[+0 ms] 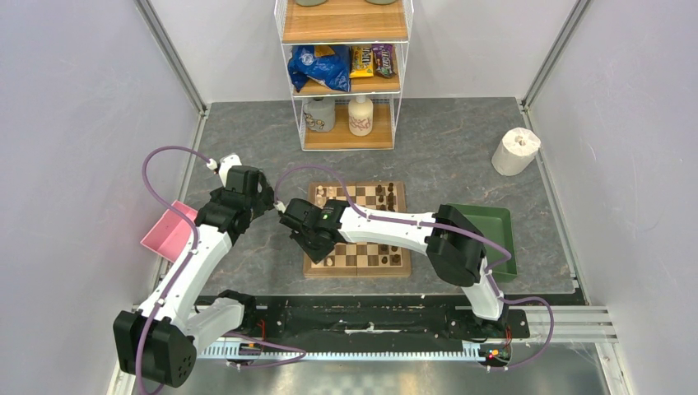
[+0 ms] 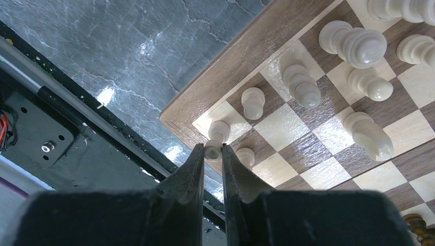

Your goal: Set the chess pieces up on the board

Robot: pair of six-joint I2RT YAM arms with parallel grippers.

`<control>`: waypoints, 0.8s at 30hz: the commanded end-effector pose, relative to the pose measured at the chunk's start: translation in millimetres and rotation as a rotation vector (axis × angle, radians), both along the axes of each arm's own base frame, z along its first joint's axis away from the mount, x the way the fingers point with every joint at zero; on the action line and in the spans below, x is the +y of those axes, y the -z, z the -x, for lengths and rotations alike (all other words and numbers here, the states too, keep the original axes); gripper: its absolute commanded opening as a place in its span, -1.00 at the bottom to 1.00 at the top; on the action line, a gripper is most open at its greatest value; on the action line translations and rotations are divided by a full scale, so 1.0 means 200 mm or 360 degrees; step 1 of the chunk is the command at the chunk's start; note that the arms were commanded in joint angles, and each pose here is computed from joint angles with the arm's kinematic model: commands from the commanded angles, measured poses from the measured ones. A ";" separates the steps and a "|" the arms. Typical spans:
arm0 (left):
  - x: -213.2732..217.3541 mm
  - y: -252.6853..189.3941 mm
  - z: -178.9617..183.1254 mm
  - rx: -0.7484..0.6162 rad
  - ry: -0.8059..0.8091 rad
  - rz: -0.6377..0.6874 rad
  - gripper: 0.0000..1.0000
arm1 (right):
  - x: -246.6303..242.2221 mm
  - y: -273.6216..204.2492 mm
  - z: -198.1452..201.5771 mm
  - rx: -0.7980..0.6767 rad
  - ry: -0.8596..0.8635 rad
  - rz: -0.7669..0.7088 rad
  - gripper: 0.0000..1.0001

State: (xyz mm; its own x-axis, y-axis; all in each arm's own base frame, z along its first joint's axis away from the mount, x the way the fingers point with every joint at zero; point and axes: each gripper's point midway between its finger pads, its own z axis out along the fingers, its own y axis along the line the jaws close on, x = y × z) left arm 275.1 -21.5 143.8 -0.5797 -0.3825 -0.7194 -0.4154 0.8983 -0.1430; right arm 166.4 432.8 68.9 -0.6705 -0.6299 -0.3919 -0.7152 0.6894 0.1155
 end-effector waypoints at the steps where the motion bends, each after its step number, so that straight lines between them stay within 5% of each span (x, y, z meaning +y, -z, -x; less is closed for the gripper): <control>1: 0.00 0.00 -0.03 -0.0040 -0.0049 0.0029 0.89 | 0.05 -0.04 -0.03 -0.0047 -0.0022 -0.0058 -0.57; 8: 0.00 -0.01 -0.02 -0.0043 -0.0049 0.0030 0.89 | 0.05 -0.04 -0.03 -0.0051 -0.0021 -0.0057 -0.43; 15: 0.01 -0.02 -0.02 -0.0052 -0.0059 0.0024 0.89 | 0.07 -0.21 -0.03 -0.0084 0.0028 -0.0181 -0.05; 24: 0.01 -0.02 -0.01 -0.0052 -0.0058 0.0025 0.90 | 0.02 -0.23 -0.14 -0.0130 0.0225 -0.0184 -0.02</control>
